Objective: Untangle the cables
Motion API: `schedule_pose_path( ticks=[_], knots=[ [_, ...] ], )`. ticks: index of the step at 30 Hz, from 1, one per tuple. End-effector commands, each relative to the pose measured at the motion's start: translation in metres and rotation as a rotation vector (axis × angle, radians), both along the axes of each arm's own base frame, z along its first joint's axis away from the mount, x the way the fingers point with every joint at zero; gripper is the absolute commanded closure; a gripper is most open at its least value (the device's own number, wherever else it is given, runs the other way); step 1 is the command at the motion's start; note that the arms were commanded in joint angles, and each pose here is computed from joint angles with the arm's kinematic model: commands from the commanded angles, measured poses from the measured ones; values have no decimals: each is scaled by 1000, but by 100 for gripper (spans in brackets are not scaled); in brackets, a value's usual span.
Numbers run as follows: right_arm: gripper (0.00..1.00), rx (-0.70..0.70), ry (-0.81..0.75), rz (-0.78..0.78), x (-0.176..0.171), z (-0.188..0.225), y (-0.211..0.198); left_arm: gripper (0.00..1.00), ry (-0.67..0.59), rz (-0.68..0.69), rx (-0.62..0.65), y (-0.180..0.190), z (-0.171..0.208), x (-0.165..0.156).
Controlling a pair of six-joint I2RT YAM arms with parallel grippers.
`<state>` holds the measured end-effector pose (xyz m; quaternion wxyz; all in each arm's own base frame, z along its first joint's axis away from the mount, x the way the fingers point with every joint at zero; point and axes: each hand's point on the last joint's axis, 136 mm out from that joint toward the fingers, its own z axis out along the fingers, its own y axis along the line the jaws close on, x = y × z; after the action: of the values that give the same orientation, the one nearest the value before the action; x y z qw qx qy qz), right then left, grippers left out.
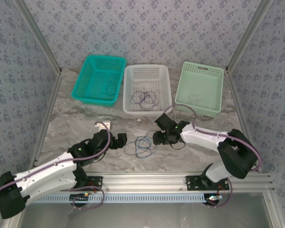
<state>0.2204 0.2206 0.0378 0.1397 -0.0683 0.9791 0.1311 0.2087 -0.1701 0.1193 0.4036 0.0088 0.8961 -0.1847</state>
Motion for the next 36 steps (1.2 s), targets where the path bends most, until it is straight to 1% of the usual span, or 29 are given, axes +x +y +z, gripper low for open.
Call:
schedule_pose_path(
  ticks=[1,3,6,8,10,12,17,20,23,27,31,35,36],
  knots=[
    [42,19,64,-35,-5,-9,1,1,9,6,5,2,-3,0],
    [43,22,80,-42,-7,-13,0,1,7,8,7,3,-3,0],
    [48,34,104,-47,-10,-17,1,0,7,8,6,2,-3,0],
    [53,32,120,-40,-13,-20,2,1,7,9,7,2,-3,1],
    [61,27,121,-38,-13,-20,0,1,6,8,6,2,-3,1],
    [66,28,117,-48,-13,-21,-3,0,8,9,8,2,-4,1],
    [68,28,124,-59,-16,-24,-7,1,7,11,1,2,-3,1],
    [75,16,123,-66,-16,-26,-11,1,7,9,2,1,-3,1],
    [86,0,102,-73,-15,-23,-16,1,8,9,2,1,-3,1],
    [100,1,46,-77,-9,-8,-21,1,10,9,1,1,-4,1],
    [100,-6,-64,-77,-2,18,-31,0,11,9,0,1,-4,1],
    [100,-19,-225,-100,4,57,-49,1,17,3,5,-1,-6,1],
    [100,-33,-275,-73,5,68,-53,0,16,-2,2,-3,-6,2]
  ],
)
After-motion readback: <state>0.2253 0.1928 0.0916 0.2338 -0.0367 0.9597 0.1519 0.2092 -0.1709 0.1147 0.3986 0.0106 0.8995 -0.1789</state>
